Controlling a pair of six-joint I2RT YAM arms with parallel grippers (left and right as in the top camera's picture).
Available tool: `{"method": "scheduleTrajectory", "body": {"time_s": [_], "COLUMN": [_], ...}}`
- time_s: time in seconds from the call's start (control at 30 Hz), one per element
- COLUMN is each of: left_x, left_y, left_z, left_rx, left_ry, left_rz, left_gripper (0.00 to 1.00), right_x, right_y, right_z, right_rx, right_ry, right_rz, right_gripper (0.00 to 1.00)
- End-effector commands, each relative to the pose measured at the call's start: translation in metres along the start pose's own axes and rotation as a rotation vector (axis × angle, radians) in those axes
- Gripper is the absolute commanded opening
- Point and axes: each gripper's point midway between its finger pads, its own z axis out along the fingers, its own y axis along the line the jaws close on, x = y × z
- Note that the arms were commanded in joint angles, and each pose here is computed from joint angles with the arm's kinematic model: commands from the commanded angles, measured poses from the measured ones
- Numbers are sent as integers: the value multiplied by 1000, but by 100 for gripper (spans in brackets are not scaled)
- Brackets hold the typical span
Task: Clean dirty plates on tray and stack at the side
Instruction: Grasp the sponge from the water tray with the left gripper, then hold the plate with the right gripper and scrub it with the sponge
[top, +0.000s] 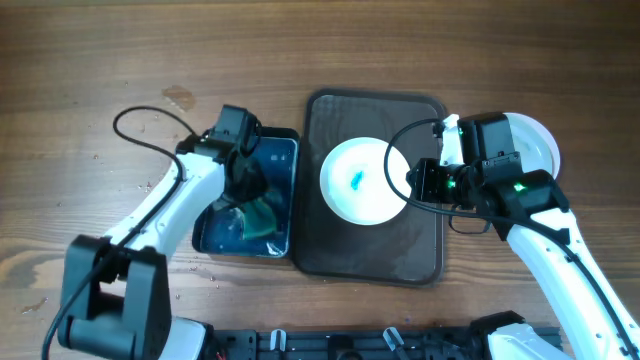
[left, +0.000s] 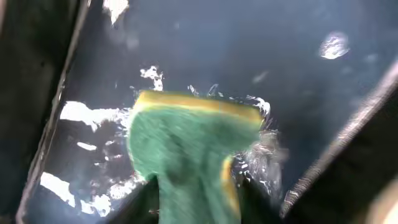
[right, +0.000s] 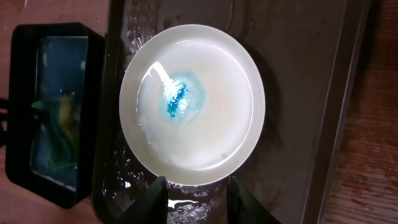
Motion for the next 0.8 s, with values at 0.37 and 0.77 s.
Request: {"method": "scheduleTrajectory", "body": {"time_s": [0.37, 0.77], "left_x": [47, 3], "left_y": [8, -28], "left_z": [35, -68], "left_rx": [-16, 72], "left_ry": [36, -82], "left_rz": [-32, 162], "left_gripper": [12, 4], "right_x": [7, -4], "right_y": [-18, -47], "right_z": [13, 73], "right_rx": [75, 144], "right_ry": [19, 58], "right_rz": [-52, 21], "right_gripper": [54, 29]}}
